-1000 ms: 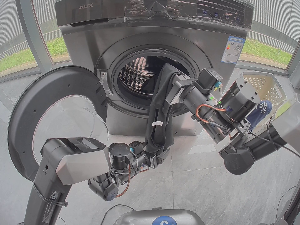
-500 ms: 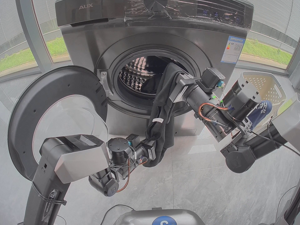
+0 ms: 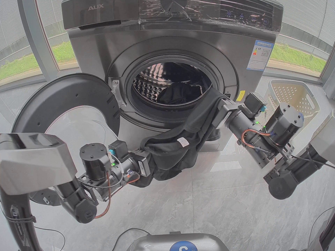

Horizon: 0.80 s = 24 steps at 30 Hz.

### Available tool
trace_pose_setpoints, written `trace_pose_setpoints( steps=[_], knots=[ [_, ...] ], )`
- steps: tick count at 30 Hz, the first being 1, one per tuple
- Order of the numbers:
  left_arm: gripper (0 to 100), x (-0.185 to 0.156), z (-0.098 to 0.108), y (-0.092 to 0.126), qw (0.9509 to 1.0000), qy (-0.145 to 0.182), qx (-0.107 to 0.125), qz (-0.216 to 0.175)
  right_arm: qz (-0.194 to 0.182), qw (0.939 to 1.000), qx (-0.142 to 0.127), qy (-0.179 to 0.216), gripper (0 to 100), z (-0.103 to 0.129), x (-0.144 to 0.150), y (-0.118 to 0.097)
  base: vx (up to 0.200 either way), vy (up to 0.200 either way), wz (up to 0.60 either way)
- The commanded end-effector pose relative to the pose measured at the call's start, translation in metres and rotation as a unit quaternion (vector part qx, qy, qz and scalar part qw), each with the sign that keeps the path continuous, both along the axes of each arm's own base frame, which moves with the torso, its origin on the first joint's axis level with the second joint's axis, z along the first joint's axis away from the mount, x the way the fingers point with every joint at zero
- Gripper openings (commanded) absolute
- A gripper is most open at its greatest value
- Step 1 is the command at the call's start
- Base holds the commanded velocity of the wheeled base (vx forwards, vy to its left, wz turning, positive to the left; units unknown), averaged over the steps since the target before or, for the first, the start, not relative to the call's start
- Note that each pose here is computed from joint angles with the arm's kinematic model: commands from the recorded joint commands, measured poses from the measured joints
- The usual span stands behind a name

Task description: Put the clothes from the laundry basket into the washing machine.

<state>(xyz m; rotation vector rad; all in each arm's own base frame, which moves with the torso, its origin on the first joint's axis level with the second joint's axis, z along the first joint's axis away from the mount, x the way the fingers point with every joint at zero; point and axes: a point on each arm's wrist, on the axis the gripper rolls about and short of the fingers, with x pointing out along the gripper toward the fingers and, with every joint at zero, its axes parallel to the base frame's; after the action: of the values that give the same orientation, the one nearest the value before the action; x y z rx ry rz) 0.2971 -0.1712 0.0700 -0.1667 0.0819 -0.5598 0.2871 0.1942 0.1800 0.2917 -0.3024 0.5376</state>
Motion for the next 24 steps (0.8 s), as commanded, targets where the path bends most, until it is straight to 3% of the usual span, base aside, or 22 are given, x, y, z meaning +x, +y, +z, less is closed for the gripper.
trace_pose_setpoints(
  steps=[1, 2, 4, 12, 14, 19, 24],
  knots=[
    [0, -0.038, 0.07, 0.027, 0.9961, -0.077, -0.043, 0.008, -0.003, 0.9997, 0.018, 0.019, 0, 0.004, -0.02, -0.034, 0.0, 0.0, 0.0],
    [0, -0.047, 0.087, 0.033, 0.9935, -0.098, -0.059, 0.01, 0.007, 0.9996, 0.013, 0.026, 0, 0.001, -0.023, -0.037, 0.0, 0.0, 0.0],
    [0, -0.051, 0.098, 0.036, 0.991, -0.113, -0.07, 0.009, 0.012, 0.9992, 0.004, 0.037, 0, -0.005, -0.025, -0.039, 0.0, 0.0, 0.0],
    [0, -0.044, 0.111, 0.045, 0.9862, -0.144, -0.075, 0.031, -0.003, 0.9982, -0.022, 0.056, 0, -0.018, -0.027, -0.047, 0.0, 0.0, 0.0],
    [0, -0.044, 0.112, 0.045, 0.9858, -0.146, -0.076, 0.031, -0.003, 0.9982, -0.023, 0.056, 0, -0.019, -0.027, -0.047, 0.0, 0.0, 0.0],
    [0, -0.05, 0.134, 0.048, 0.9781, -0.181, -0.096, 0.032, -0.018, 0.9979, -0.024, 0.057, 0, -0.019, -0.026, -0.056, 0.0, 0.0, 0.0],
    [0, -0.052, 0.136, 0.05, 0.9774, -0.187, -0.092, 0.036, -0.019, 0.9989, -0.012, 0.04, 0, -0.008, -0.026, -0.055, 0.0, 0.0, 0.0]
  ],
)
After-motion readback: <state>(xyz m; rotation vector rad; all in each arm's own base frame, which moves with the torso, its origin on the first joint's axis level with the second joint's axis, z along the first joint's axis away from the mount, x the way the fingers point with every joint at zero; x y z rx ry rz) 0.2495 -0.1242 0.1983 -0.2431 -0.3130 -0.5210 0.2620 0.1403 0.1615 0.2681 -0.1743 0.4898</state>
